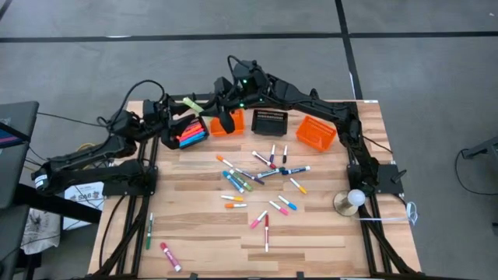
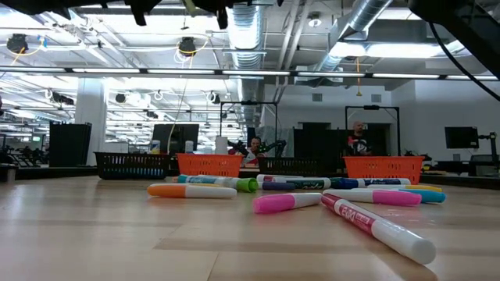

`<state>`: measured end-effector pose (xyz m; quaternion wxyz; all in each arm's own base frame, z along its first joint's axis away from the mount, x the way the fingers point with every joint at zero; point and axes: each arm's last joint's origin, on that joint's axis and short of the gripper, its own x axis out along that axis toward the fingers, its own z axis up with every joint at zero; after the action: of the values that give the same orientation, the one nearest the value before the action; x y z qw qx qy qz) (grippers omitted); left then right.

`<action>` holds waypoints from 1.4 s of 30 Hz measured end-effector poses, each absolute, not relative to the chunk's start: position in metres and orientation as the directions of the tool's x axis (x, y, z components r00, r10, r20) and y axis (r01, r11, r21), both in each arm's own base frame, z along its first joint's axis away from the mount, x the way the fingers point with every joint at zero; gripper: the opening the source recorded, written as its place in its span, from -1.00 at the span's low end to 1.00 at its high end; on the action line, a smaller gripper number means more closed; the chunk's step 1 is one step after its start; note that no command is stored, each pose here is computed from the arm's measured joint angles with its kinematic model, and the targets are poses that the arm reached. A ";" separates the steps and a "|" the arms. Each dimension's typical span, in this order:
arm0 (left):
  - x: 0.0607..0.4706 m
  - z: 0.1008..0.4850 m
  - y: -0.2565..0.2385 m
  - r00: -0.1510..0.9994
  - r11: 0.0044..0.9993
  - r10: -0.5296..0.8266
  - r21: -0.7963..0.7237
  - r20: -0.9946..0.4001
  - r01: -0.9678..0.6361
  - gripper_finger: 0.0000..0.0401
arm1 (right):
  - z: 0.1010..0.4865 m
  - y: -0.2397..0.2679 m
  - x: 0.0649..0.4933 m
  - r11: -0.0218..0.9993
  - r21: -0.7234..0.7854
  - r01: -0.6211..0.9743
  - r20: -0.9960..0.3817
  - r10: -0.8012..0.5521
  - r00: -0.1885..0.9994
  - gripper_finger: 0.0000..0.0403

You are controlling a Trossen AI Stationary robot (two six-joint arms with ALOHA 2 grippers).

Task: Pick & Place Markers
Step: Put the light green highlighter pen into the left black bin

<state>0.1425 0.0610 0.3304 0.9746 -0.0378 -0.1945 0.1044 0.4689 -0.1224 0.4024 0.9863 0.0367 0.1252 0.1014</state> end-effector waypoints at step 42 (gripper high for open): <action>0.155 0.327 0.066 0.908 0.982 0.187 -0.106 0.374 -0.159 -0.76 | 0.383 -0.108 0.487 0.970 0.121 -0.211 -0.256 0.236 0.937 -0.73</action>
<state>0.1550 0.0660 0.3270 0.9761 -0.0367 -0.1951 0.0886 0.4873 -0.1077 0.3829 0.9832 0.0456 0.1356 0.1135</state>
